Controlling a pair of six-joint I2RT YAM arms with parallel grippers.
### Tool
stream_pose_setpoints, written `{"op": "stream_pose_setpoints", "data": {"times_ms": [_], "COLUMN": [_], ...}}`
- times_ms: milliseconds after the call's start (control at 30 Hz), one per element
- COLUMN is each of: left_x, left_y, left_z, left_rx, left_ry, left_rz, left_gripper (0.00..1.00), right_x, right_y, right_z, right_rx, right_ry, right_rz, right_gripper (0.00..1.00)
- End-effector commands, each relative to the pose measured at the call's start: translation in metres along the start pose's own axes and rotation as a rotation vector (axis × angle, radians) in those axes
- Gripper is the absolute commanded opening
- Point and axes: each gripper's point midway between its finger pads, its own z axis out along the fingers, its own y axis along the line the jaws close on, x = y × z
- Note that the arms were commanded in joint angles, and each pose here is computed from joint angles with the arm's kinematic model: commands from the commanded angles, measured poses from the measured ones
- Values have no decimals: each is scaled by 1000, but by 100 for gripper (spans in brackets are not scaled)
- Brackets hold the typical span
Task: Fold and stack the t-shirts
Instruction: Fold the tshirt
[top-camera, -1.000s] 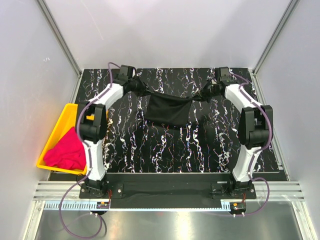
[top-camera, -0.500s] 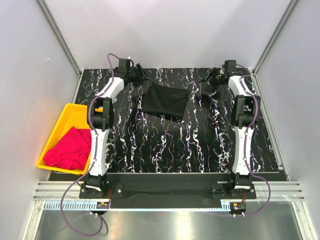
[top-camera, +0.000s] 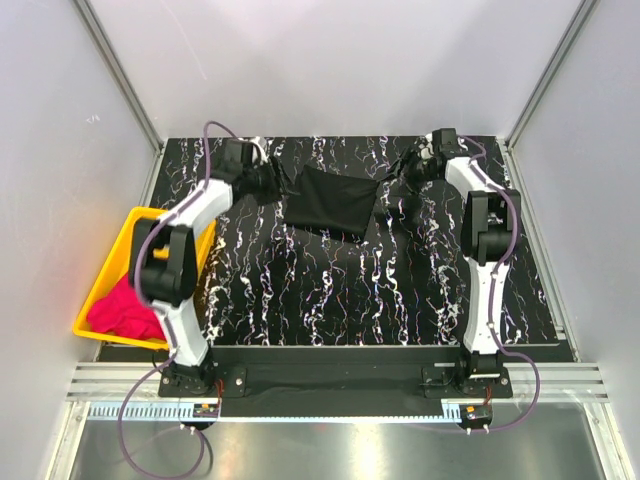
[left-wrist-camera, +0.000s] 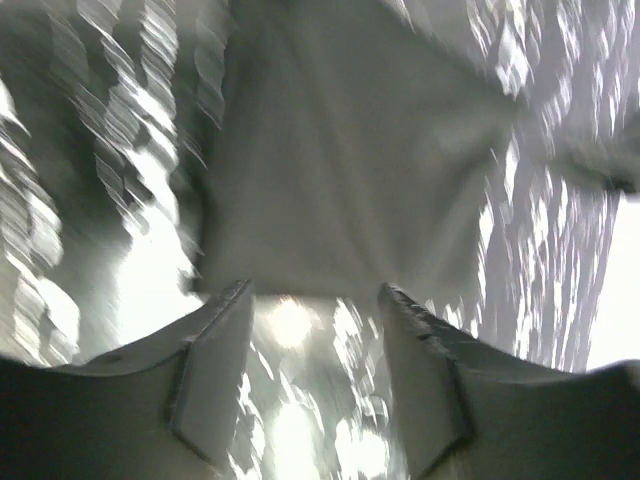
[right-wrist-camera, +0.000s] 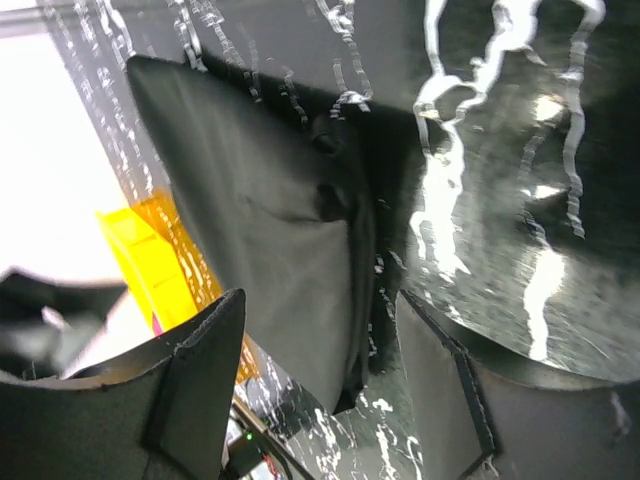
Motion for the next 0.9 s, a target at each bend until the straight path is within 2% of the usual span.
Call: {"op": "stream_pose_setpoints", "data": {"times_ms": [0,167,333,367,400,467,500,567,633,667,767,867], "left_x": [17,46,40,40,27,19,1,-10,-22,-25,-39,-32], "left_y": [-28,-25,-53,-55,-65,-57,-65,-58,-42,-26,-12,14], "left_z": [-33,-35,-29,-23,-20,1,4,19,37,46,48,53], "left_rx": [37,78,222,245,273,256,271,253,199,153,96,23], "left_ry": [-61,9,6,17,-15,-16,-46,-44,-42,-37,-43,15], "left_rz": [131,137,173,168,180,165,170,153,149,139,170,185], "left_gripper": [62,63,46,46,45,51,55,59,60,62,63,65], "right_x": [-23,-24,-25,-20,-18,-9,-7,-7,-9,-10,-13,-16], "right_y": [32,32,38,37,42,50,50,46,40,41,40,32], "right_z": [-6,13,9,10,8,11,12,13,13,13,18,26], "right_rx": [-119,-144,-115,-111,-123,-156,-153,-141,-127,-133,-144,-127], "right_ry": [-51,-21,-53,-43,-37,-7,-5,-8,-19,-20,-11,-9], "right_rz": [-98,-128,-124,-111,-111,-112,-120,-140,-179,-199,-218,-227], "right_gripper": [69,67,52,49,39,34,34,46,63,65,65,62]}}
